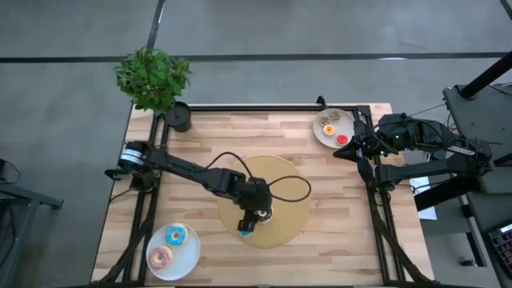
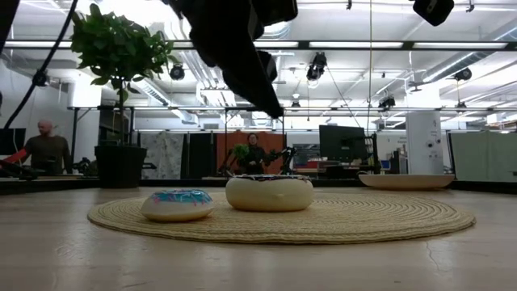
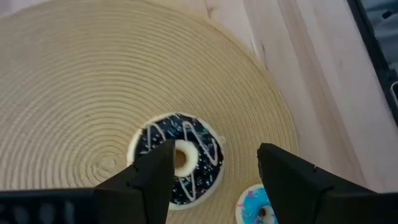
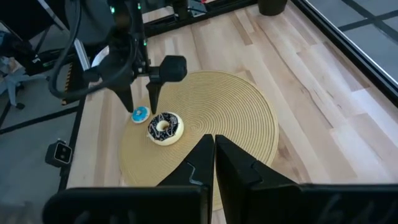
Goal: Pick & Place donuts
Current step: Put the large black donut on the white plate
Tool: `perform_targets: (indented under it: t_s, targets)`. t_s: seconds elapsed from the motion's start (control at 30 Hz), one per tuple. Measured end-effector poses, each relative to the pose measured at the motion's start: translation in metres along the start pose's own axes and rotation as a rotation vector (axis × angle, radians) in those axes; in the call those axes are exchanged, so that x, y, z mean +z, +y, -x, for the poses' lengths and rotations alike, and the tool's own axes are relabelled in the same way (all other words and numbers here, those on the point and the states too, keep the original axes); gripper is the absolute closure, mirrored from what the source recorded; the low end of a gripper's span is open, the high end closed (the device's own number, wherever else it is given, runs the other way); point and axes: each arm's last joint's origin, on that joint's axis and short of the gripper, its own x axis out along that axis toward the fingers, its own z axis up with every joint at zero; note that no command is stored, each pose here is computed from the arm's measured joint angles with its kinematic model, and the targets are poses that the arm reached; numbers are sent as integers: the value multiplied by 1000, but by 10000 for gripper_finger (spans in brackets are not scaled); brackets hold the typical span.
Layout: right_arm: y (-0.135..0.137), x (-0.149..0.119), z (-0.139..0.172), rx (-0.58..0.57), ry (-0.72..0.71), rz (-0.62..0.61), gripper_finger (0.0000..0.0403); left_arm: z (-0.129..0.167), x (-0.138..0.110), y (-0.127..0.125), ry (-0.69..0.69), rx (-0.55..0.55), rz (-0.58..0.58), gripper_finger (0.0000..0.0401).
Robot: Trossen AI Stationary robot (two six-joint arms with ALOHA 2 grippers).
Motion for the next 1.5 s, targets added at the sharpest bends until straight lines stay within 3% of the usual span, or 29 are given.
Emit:
perform_targets:
  t_s: [0.63, 1.1, 1.5]
  targets:
    - [0, -1, 0, 0, 8, -1, 394, -20, -8, -7, 33, -32, 9, 201]
    - [0, -1, 0, -1, 10, -1, 394, -25, -17, -7, 56, 6, 18, 201]
    - [0, -1, 0, -2, 9, -4, 394, -13, 6, -10, 43, 15, 7, 201]
